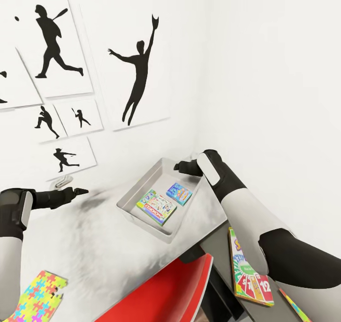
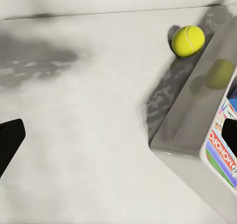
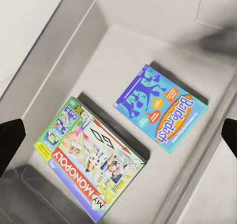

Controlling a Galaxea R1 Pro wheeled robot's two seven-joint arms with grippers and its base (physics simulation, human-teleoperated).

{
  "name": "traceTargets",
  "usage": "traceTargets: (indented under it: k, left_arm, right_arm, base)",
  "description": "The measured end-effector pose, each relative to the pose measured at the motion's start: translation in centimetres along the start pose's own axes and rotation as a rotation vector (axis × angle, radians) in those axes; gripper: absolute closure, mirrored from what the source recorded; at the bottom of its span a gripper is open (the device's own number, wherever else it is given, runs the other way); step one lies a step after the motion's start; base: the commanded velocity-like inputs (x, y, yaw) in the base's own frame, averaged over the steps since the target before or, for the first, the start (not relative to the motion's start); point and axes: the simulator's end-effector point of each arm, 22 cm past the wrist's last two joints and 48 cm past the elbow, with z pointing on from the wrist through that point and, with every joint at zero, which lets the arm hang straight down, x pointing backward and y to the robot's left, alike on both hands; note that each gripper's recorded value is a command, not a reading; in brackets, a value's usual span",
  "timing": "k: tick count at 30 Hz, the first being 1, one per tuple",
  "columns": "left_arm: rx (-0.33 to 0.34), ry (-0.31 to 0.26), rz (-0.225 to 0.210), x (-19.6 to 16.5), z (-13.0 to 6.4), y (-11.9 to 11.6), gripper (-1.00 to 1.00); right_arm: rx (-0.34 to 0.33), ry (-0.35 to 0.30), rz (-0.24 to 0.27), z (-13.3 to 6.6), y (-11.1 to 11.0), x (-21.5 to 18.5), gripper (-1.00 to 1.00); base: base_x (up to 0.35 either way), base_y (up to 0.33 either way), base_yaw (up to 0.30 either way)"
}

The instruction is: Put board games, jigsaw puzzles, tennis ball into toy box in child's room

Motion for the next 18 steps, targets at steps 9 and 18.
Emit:
traceTargets:
  k: [9,18]
  left_arm:
    - [0.003,0.004,0.006,0.2,0.2,-0.4,-1.00]
    - [0.040,0.018,0.010,1.1,1.5,-2.6,-1.00]
  right_arm:
    - [0.004,0.006,0.002,0.2,-0.2,0.3,-1.00]
    - [0.017,0.027,0.004,0.6,-0.6,1.0,-1.00]
  base:
    - [0.000,0.000,0.000]
    - [0.000,0.000,0.000]
